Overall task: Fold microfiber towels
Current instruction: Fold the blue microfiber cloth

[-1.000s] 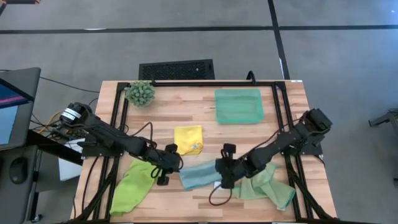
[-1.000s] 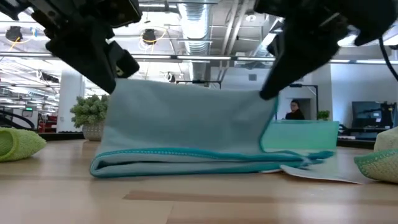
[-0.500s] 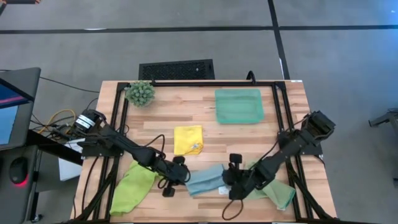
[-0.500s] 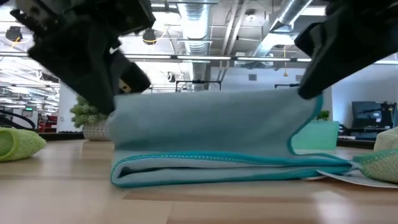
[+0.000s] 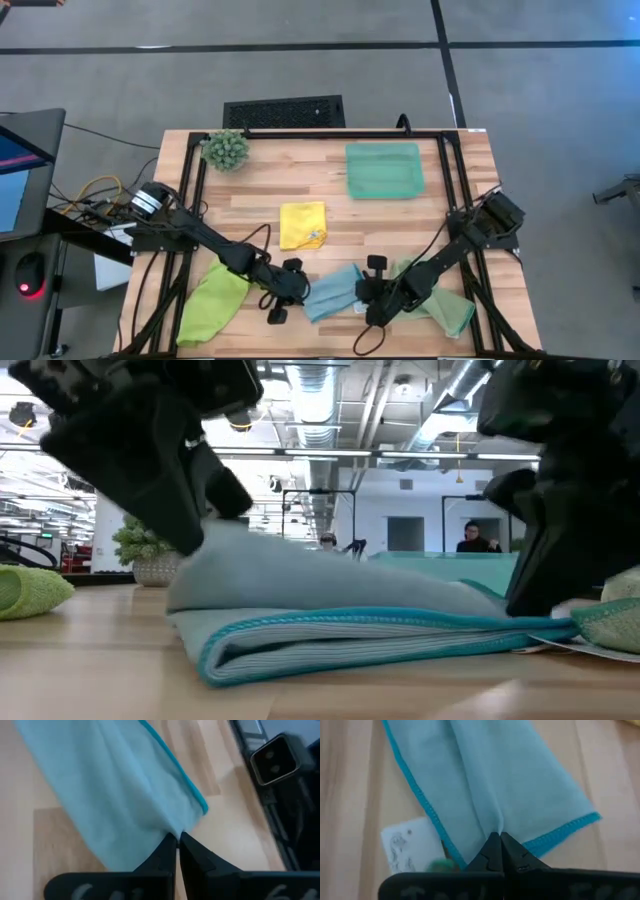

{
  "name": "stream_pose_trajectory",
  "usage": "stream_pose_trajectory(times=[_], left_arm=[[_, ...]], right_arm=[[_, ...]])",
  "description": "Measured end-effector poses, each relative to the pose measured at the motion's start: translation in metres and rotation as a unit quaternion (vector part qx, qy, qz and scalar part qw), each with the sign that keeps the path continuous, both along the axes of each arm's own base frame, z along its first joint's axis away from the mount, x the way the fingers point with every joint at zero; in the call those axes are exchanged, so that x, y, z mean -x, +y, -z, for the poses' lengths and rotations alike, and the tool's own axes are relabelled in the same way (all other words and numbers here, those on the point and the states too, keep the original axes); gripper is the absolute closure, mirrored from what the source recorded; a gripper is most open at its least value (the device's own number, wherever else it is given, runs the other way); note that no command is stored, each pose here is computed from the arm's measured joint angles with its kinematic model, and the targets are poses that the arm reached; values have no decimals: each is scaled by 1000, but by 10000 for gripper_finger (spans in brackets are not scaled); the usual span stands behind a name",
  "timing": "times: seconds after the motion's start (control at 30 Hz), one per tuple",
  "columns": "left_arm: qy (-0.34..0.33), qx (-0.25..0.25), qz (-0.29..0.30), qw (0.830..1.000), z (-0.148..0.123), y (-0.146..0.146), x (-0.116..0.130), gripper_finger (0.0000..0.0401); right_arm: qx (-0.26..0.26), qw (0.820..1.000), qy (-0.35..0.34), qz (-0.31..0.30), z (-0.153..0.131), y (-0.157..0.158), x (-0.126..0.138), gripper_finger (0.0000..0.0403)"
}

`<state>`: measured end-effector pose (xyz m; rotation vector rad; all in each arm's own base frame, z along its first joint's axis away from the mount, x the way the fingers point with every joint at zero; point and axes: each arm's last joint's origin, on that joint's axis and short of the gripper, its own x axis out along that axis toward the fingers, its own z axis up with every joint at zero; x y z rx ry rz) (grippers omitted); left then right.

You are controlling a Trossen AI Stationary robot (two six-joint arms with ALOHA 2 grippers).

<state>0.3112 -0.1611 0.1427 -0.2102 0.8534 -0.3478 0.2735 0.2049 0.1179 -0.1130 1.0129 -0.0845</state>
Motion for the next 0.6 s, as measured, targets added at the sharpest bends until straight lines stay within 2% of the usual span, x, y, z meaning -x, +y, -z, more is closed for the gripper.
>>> stream_pose_trajectory(times=[0.1, 0.27, 0.47, 0.6], left_arm=[[13, -16, -10, 1000, 10, 1, -3, 401], [59, -96, -79, 991, 17, 28, -3, 401], [107, -220, -117, 962, 2, 65, 12, 401], [110, -247, -124, 955, -19, 78, 21, 401]], right_arm=[[4, 1000, -8, 15, 7, -3, -6, 403], [16, 997, -26, 72, 11, -24, -21, 403], [46, 992, -35, 116, 9, -54, -38, 403], [54, 992, -30, 114, 5, -67, -48, 403]])
